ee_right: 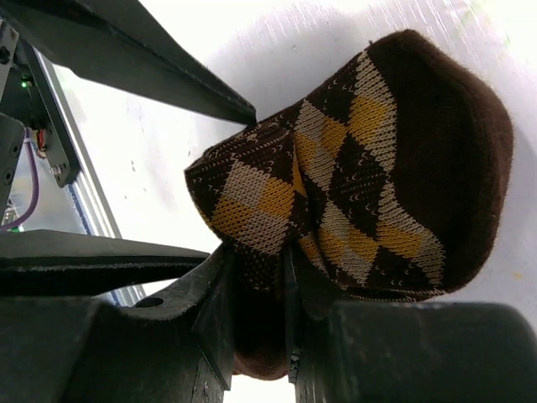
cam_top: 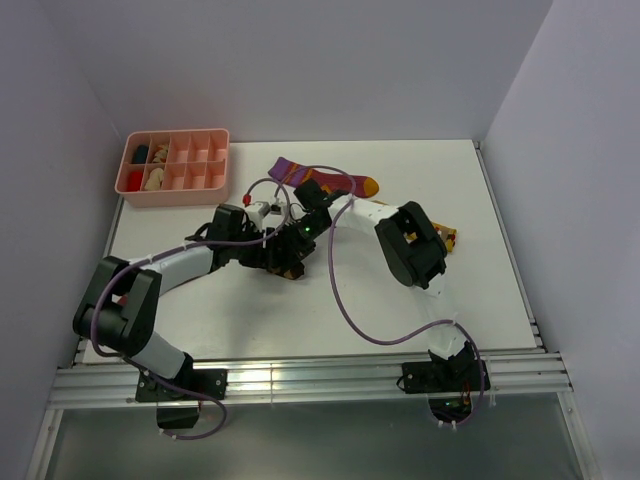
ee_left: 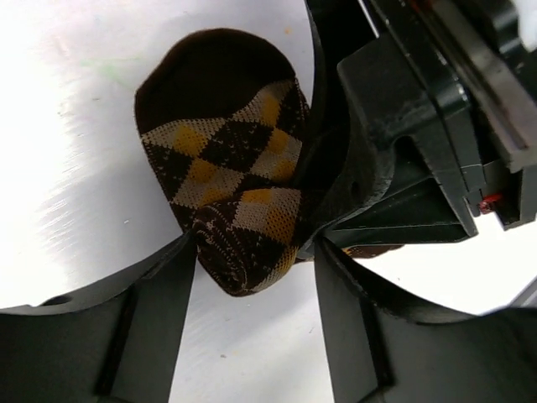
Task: Roll the socks
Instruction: Roll the sock at the center of the board.
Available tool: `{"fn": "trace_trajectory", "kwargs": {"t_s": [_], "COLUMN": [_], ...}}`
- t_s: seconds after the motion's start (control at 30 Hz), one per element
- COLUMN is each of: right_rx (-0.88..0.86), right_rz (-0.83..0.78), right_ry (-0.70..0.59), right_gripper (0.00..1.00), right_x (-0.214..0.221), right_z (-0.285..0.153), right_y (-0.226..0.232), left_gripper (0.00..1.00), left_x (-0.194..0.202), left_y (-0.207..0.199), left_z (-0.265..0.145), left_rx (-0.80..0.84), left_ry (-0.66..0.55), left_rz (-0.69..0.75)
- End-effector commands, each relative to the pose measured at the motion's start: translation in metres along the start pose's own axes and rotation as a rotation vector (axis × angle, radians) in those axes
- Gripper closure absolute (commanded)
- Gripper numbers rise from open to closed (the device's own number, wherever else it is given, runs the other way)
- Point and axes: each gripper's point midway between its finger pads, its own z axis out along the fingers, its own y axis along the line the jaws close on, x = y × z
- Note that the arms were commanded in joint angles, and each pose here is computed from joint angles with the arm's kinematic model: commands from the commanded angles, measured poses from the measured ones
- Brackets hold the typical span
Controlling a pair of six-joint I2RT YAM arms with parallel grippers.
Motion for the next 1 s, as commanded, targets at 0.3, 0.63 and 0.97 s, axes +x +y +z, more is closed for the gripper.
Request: {"fn": "trace_trajectory", "kwargs": {"t_s": [0.3,0.63,0.97], "right_rx": [0.2,0.225,0.279], "right_rz": [0.07,0.073,-0.05], "right_ry": [0.191,0.198,-0.011], "right_gripper": [1.0,1.0,0.65], "right_x": [0.077,0.081,0.038], "right_z": [0.003,0.0,-0.029], "right_y": [-0.05,-0.053,-0.032], "left_gripper": [0.63,0.59,0.96], "left_x": [0.002,-0.005,0.017], "left_y": [0.008,0.009,0.031], "left_z": [0.018,0.016,0.025], "left_rx": [-0.014,0.015,-0.102], "left_ry": [0.051,0.033,0.117], "left_rz": [-0.092,-0.12,-0.223]}}
